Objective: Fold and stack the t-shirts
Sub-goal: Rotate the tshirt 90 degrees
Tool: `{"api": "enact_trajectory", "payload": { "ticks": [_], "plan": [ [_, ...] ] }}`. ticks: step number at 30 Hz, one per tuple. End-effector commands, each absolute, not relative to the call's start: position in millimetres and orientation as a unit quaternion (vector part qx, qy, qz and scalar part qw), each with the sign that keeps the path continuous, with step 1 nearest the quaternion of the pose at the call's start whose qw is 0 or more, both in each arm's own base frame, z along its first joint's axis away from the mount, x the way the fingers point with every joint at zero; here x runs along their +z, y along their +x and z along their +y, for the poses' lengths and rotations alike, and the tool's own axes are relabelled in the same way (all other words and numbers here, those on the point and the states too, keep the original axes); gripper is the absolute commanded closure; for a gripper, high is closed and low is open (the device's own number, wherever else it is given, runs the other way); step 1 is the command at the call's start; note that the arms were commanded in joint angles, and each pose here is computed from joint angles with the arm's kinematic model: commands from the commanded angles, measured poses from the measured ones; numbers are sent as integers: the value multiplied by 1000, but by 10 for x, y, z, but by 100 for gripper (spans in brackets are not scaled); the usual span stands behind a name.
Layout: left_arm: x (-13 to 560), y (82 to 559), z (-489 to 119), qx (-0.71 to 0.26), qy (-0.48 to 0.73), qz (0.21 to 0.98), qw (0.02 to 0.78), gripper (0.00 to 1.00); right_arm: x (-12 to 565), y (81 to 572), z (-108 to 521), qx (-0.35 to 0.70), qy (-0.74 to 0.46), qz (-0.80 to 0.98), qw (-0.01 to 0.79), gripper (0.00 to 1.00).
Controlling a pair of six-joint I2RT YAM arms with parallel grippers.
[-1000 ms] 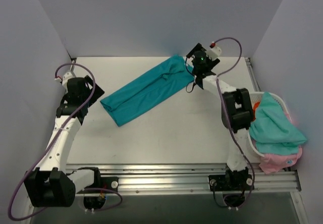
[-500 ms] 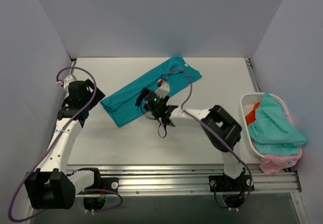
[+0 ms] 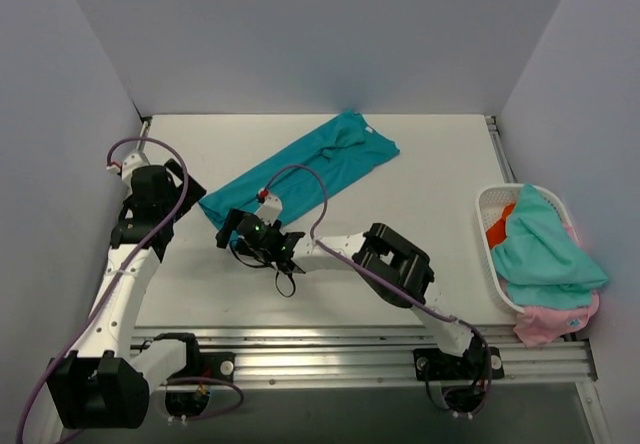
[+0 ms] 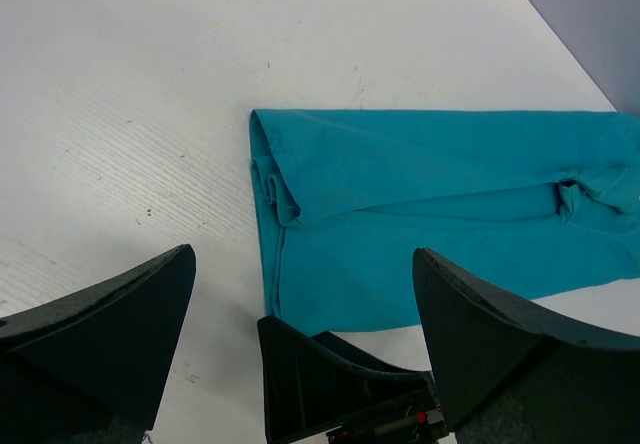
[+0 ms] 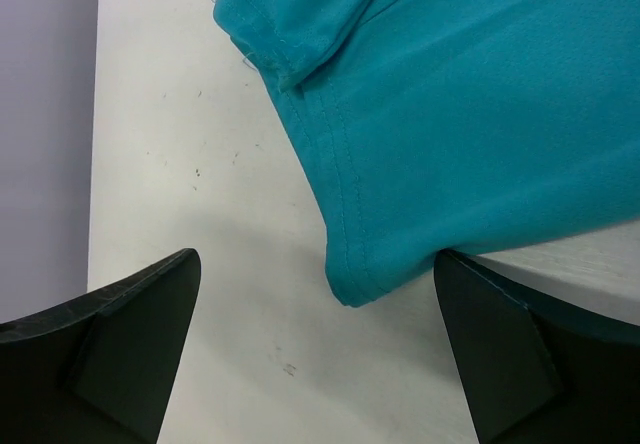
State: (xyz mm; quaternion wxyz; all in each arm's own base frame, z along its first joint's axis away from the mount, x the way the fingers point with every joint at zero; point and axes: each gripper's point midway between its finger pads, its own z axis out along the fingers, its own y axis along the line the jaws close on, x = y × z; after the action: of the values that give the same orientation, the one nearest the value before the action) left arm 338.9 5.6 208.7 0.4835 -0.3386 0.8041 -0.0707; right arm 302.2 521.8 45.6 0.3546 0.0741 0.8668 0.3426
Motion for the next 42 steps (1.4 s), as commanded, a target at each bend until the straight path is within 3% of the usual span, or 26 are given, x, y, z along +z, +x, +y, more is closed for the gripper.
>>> {"api": "enact_trajectory", "payload": {
  "ticks": [1, 13, 14, 15, 16, 17, 20, 29, 35, 41, 42],
  "plan": [
    [2222, 3425, 97, -71, -338, 792, 503, 1, 36, 2943, 5193, 322, 74, 893, 305, 0],
    [2166, 3450, 162, -56, -342, 794, 500, 2, -349, 2995, 5277, 324, 76, 907, 259, 4],
    [2166, 3447, 164, -56, -342, 794, 500, 2, -350, 3004, 5297, 333, 75, 904, 258, 13],
    [2164, 3451, 167, -56, -342, 794, 499, 2, -428, 3000, 5262, 330, 75, 907, 252, 30],
    [2172, 3453, 164, -59, -342, 794, 500, 2, -447, 2996, 5263, 337, 80, 905, 245, 50],
    [2176, 3451, 161, -59, -341, 793, 501, 2, -482, 2995, 5239, 335, 84, 907, 241, 83],
    [2187, 3432, 167, -60, -341, 792, 502, 2, -700, 2999, 5167, 313, 82, 919, 227, 100],
    [2215, 3426, 176, -63, -340, 787, 511, 2, -876, 3036, 4900, 281, 80, 926, 239, 100],
    [2128, 3470, 124, -75, -339, 792, 502, 2, -413, 3000, 4479, 244, 85, 922, 288, 100],
    [2120, 3503, -2, -107, -332, 795, 496, 2, -301, 2551, 3349, 157, 159, 924, 310, 100],
    [2111, 3502, -23, -113, -332, 796, 494, 1, -490, 2323, 2942, 108, 165, 934, 298, 100]
  ]
}}
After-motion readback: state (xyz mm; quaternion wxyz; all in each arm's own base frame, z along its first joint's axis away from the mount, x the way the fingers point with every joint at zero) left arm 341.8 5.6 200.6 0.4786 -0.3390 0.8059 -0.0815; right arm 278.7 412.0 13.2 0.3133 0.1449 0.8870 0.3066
